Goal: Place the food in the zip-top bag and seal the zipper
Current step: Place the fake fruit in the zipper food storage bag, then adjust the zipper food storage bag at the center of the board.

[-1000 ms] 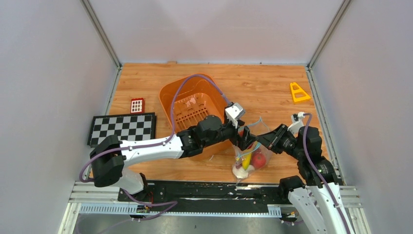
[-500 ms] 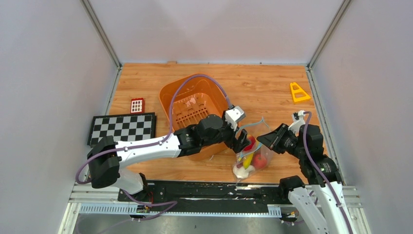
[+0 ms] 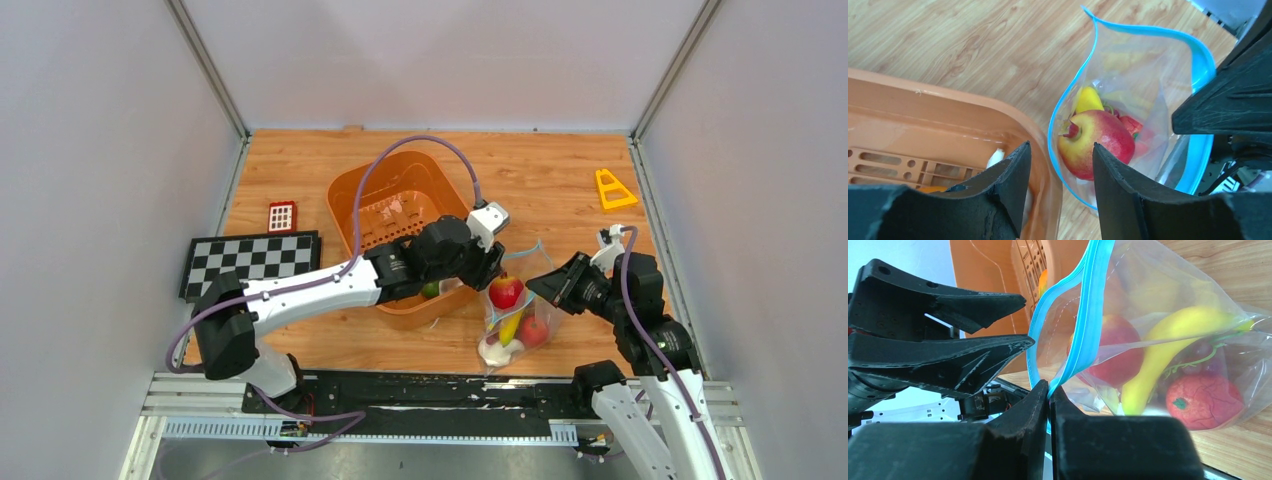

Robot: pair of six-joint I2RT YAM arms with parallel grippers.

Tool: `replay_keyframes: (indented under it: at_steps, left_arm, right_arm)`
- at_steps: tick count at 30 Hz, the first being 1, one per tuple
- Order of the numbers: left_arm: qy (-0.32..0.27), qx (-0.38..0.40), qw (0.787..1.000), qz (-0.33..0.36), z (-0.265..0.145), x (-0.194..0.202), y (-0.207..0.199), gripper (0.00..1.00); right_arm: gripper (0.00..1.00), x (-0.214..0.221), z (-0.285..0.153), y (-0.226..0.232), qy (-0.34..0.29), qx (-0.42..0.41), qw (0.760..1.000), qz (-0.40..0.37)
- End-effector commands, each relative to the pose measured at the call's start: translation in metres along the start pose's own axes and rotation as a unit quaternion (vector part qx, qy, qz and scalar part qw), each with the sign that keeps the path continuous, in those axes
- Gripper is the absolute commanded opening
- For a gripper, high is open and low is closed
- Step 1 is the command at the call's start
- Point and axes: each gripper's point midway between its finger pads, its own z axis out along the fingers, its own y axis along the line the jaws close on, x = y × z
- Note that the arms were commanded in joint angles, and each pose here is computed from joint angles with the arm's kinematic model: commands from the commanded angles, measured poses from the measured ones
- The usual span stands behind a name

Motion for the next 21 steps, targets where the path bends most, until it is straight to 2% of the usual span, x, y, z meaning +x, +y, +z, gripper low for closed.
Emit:
replay_keyframes:
  at_steps: [1,4,8,11,15,21]
  left_arm:
    - [0.027,-0.016,0.999,0.029,0.003,0.003,0.006,0.55]
    - [0.037,-0.013,0.999,0.036,0.006,0.006,0.006,0.53]
    - [0.041,-0.011,0.998,0.041,0.010,0.007,0.005,0.41]
    - [0.037,-0.011,0.998,0.043,0.009,0.003,0.005,0.23]
    - [0.007,-0.002,0.999,0.041,0.001,-0.016,0.000,0.05]
    - [-0.038,0.012,0.998,0.045,-0.021,-0.054,-0.009,0.00]
  right_arm:
    - [0.07,-0.010,-0.002,0.016,-0.017,-0.032,0.999,-0.019]
    - [0.07,-0.011,-0.001,0.016,-0.017,-0.032,0.999,-0.020]
    - [0.07,-0.011,-0.001,0.016,-0.016,-0.032,0.999,-0.021]
    - [0.07,-0.011,-0.001,0.016,-0.019,-0.031,0.999,-0.023]
    - [0.07,-0.013,0.001,0.011,-0.023,-0.023,0.999,-0.031]
    - [0.06,-0.023,0.000,0.010,-0.032,-0.003,0.998,-0.055]
